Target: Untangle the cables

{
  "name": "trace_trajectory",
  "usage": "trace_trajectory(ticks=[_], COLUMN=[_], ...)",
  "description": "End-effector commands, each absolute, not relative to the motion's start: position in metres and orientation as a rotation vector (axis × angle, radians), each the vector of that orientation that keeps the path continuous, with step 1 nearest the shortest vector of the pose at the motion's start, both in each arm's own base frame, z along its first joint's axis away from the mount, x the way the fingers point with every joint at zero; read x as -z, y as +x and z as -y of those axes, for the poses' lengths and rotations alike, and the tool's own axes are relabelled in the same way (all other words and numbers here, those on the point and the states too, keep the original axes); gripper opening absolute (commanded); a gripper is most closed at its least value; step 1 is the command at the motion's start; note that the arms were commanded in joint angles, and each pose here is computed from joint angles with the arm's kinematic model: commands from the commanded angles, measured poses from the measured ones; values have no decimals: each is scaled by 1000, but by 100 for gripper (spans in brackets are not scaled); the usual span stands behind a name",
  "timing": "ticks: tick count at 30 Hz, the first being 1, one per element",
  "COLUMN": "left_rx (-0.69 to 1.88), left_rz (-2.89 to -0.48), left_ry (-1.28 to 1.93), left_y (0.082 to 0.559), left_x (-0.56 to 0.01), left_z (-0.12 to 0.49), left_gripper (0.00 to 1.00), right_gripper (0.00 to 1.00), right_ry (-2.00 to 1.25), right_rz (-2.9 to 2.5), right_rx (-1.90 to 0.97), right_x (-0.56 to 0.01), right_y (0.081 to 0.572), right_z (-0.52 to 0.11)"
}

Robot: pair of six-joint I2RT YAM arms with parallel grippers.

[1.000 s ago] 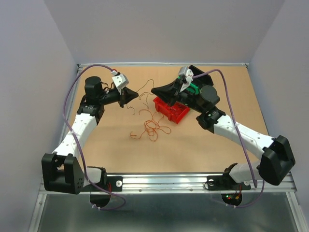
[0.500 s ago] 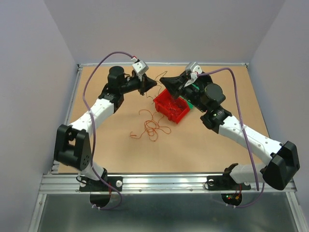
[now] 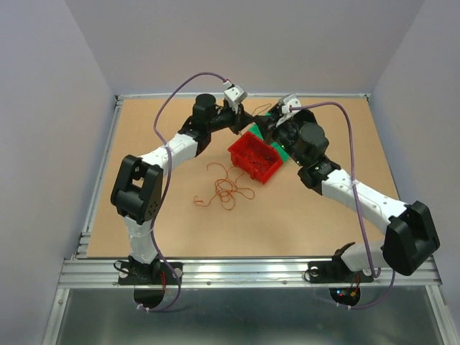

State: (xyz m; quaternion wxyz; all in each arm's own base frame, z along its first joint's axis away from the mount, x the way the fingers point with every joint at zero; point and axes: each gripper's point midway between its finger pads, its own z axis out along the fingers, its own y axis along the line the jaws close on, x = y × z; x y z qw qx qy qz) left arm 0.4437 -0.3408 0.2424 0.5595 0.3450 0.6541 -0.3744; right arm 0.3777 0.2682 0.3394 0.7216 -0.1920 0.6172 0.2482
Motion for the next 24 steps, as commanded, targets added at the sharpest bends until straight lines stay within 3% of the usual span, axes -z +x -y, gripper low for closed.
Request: trace_trajectory(ticks=[1, 16, 24], left_rx=[826, 871, 775], left_rz=[-1443, -1614, -1750], left_ry=[825, 893, 850], left_y=[450, 440, 440], left_x=[-266, -168, -146], left_z=[356, 369, 351], left_gripper=[0, 0, 0], right_gripper=[0, 1, 1], right_ry=[-395, -470, -483], right_rz=[-1382, -1590, -1849], right_rx=[-497, -618, -620], right_x=[-320, -215, -137], right_y=[394, 401, 408], right_z=[-255, -271, -278])
